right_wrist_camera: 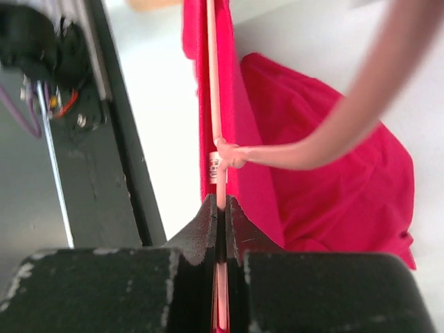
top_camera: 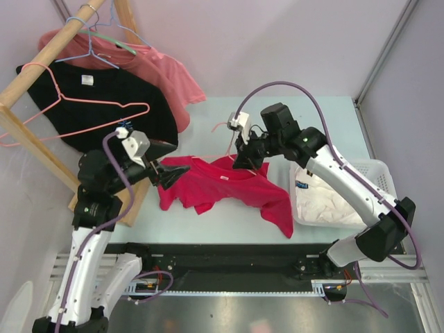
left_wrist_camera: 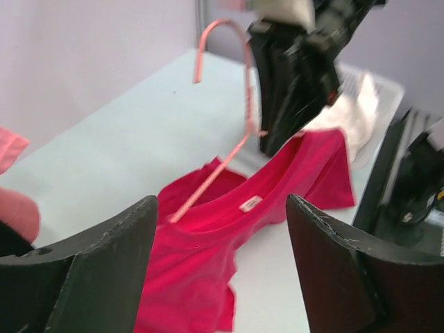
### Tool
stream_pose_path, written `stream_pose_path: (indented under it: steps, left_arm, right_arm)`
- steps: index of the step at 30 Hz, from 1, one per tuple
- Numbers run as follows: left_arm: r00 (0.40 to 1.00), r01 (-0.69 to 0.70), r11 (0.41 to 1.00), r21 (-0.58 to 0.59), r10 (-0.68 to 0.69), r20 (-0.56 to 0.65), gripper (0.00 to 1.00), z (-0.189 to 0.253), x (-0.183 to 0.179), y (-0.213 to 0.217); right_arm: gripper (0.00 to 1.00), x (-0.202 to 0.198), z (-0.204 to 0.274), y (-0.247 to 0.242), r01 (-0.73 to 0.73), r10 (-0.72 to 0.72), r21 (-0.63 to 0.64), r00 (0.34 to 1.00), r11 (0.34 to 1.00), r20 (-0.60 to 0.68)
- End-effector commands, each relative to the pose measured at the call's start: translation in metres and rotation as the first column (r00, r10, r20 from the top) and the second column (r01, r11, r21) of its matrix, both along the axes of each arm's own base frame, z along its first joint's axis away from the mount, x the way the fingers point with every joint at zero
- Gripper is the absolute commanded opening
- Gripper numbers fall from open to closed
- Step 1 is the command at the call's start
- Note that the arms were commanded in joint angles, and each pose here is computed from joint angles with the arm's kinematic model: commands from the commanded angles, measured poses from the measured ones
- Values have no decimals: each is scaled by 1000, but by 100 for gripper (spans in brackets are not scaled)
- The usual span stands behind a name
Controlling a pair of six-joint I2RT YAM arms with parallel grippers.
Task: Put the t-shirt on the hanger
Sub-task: Place the T-shirt on the hanger, then place the hanger at the clothesline.
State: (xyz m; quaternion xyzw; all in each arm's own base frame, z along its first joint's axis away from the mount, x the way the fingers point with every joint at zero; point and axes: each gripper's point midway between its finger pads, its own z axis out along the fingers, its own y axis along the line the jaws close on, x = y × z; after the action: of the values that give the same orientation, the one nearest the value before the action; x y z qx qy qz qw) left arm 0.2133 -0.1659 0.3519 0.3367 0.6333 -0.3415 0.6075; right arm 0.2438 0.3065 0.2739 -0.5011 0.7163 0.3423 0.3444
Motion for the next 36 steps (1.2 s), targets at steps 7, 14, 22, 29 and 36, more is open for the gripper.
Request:
stream_pose_path:
  steps: [7,14,22,29,36]
  left_arm:
    - [943,19,951,-310,-119,-310,76,-17,-18,-40]
    - [915,-21,942,-335,-117,-387,71,-32,-28,-89]
    - [837,-93,949,-301,-89,-540,70,-66,-29,-114]
    - [805,-182,933,-312,-41,-592,69,-76,-18,-113]
    - [788,-217,920,-327,-33,-615,61,-76,-12,-115]
  right_arm:
    - [0,31,44,23,265,-231,190,955,945,-183]
    - [0,34,55,57,382,-335,181,910,906,-244]
    - [0,29,65,83,429,-383,225,896,875,-223]
    - [0,20,67,96,440,-383,241,890,865,-249]
    - [0,18,74,108,451,-379,266,882,852,-281]
